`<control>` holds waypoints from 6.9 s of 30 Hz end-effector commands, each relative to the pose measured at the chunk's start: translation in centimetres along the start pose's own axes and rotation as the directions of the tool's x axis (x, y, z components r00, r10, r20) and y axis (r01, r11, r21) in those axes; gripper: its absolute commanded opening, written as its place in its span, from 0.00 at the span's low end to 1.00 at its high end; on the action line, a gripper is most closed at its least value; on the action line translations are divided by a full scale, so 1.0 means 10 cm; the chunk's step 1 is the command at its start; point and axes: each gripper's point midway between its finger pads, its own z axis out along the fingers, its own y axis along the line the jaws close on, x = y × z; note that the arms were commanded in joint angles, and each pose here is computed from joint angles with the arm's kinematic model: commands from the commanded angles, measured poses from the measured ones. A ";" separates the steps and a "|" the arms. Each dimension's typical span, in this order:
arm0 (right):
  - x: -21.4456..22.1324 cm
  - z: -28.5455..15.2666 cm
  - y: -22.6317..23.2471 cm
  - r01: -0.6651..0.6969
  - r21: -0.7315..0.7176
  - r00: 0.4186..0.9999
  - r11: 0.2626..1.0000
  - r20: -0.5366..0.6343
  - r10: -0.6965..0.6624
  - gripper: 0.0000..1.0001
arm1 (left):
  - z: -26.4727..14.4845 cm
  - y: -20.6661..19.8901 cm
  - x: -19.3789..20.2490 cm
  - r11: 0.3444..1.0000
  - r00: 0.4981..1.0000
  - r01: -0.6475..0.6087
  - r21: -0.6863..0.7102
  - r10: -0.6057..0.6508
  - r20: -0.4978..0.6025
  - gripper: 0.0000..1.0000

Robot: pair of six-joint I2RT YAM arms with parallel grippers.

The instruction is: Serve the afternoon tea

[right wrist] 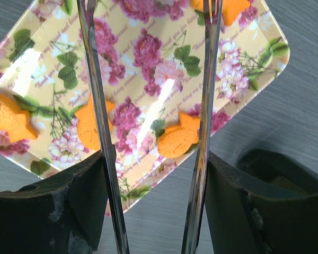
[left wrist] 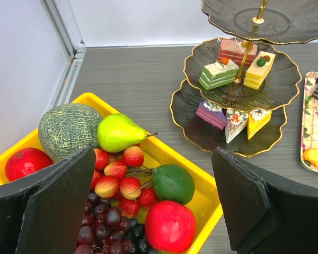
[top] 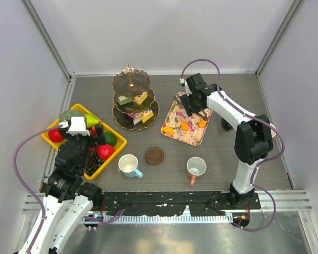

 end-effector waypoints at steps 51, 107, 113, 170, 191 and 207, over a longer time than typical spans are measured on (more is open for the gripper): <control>-0.65 -1.73 1.40 0.052 -0.218 0.928 0.974 0.371 0.033 0.56 | 0.01 0.01 -0.14 1.000 0.998 0.017 -0.003 -0.017 0.054 0.99; -0.85 -1.28 2.45 0.030 -0.342 0.937 0.939 0.337 0.092 0.66 | -0.01 0.03 -0.17 1.000 0.997 0.021 -0.007 -0.021 0.068 0.99; -0.85 -1.41 2.35 0.037 -0.334 0.929 0.942 0.360 0.091 0.68 | 0.00 0.02 -0.15 1.000 0.998 0.020 -0.006 -0.020 0.062 0.99; -0.97 -1.33 2.25 0.087 -0.250 0.896 0.964 0.442 0.034 0.53 | 0.00 0.03 -0.15 1.000 0.998 0.014 -0.014 -0.013 0.061 0.99; -0.98 -1.21 2.36 0.153 -0.245 0.902 0.957 0.431 -0.034 0.52 | 0.01 0.02 -0.13 1.000 0.998 0.012 -0.009 -0.012 0.054 0.99; -0.76 -1.15 2.24 0.173 -0.203 0.927 0.964 0.364 -0.090 0.51 | 0.00 0.03 -0.14 1.000 0.998 0.015 -0.012 -0.014 0.060 0.99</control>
